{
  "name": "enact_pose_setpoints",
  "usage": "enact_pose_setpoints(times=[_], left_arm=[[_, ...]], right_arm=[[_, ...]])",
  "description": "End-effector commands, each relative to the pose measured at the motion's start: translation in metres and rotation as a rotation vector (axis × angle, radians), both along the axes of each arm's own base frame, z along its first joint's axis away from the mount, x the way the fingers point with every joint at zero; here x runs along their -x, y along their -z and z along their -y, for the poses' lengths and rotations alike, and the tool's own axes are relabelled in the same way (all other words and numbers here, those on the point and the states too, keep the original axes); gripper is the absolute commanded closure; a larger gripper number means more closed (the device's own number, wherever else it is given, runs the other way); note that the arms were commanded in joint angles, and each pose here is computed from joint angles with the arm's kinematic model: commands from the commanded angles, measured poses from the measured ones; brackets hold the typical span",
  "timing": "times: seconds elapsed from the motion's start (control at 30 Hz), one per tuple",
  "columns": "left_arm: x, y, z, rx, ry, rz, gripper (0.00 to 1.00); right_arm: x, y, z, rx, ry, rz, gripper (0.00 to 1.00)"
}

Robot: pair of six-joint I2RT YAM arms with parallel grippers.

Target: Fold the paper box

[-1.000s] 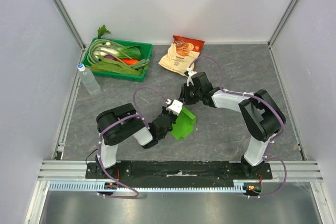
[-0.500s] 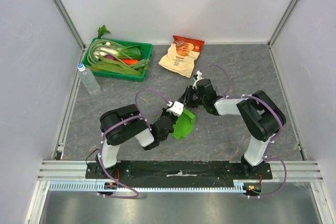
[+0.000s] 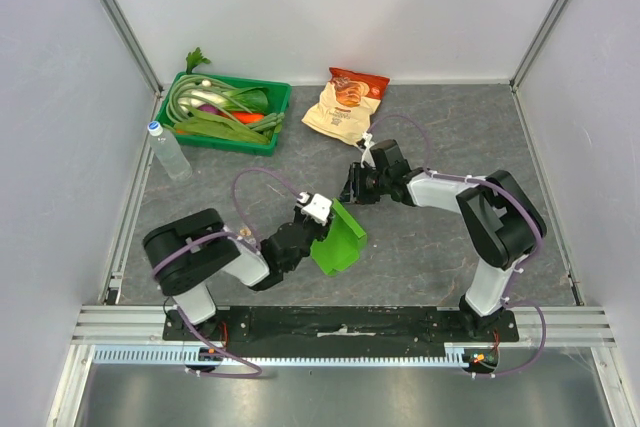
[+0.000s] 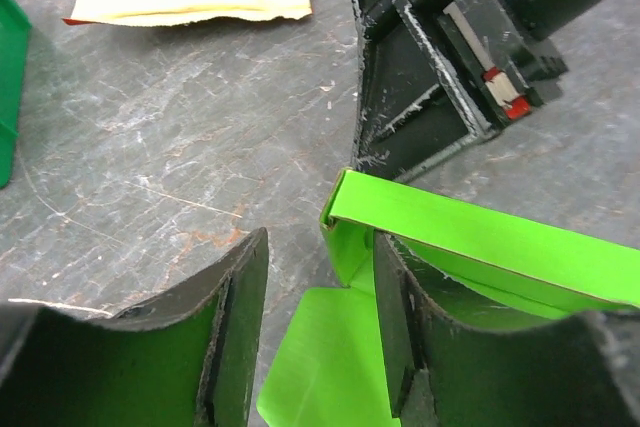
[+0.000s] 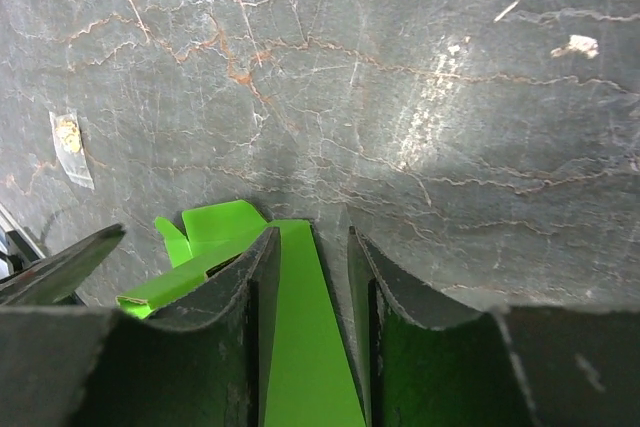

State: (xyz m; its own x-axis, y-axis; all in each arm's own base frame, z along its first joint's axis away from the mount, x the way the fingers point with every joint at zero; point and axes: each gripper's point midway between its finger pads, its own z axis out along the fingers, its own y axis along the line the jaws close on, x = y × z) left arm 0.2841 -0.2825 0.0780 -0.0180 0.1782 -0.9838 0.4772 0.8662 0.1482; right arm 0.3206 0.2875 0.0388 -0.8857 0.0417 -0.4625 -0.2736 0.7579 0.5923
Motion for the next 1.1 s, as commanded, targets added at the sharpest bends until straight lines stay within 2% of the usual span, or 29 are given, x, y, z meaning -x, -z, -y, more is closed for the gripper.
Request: enact_pose_setpoints(times=[0.0, 0.23, 0.37, 0.43, 0.47, 0.5, 0.6, 0.67, 0.73, 0.8, 0.9, 0.93, 1.07], left_arm=[[0.018, -0.012, 0.002, 0.122, 0.060, -0.082, 0.47], [0.034, 0.004, -0.010, 0.135, 0.053, -0.206, 0.55], [0.039, 0.003, -0.010, 0.182, 0.043, -0.271, 0.54], [0.042, 0.014, -0.017, 0.163, 0.003, -0.336, 0.53], [0.044, 0.007, -0.019, 0.212, -0.014, -0.361, 0.53], [0.046, 0.019, -0.030, 0.176, -0.061, -0.412, 0.53], [0.054, 0.018, -0.049, 0.231, -0.131, -0.514, 0.52], [0.060, 0.004, -0.053, 0.306, -0.125, -0.561, 0.52], [0.066, 0.006, -0.066, 0.309, -0.142, -0.619, 0.50], [0.073, -0.012, -0.068, 0.392, -0.099, -0.644, 0.49], [0.089, -0.015, -0.077, 0.434, -0.086, -0.728, 0.44], [0.093, -0.028, -0.076, 0.474, -0.053, -0.716, 0.42], [0.116, -0.044, -0.076, 0.511, 0.025, -0.765, 0.41]], right_arm=[[-0.013, -0.032, 0.000, -0.002, -0.040, 0.091, 0.59], [-0.007, -0.032, 0.013, 0.067, -0.062, 0.088, 0.57], [-0.006, -0.036, 0.029, 0.141, -0.047, 0.132, 0.54], [-0.007, -0.034, 0.047, 0.233, -0.019, 0.151, 0.47], [-0.008, -0.043, 0.054, 0.271, -0.030, 0.200, 0.45], [-0.007, -0.042, 0.069, 0.350, -0.004, 0.212, 0.42], [0.004, -0.058, 0.083, 0.448, -0.042, 0.267, 0.31], [0.022, -0.074, 0.071, 0.427, -0.119, 0.323, 0.21], [0.045, -0.086, 0.047, 0.387, -0.222, 0.379, 0.12], [0.056, -0.098, 0.039, 0.348, -0.263, 0.408, 0.09], [0.070, -0.101, 0.020, 0.260, -0.341, 0.397, 0.07], [0.072, -0.103, 0.014, 0.243, -0.360, 0.394, 0.02], [0.068, -0.095, 0.006, 0.258, -0.387, 0.368, 0.02]])
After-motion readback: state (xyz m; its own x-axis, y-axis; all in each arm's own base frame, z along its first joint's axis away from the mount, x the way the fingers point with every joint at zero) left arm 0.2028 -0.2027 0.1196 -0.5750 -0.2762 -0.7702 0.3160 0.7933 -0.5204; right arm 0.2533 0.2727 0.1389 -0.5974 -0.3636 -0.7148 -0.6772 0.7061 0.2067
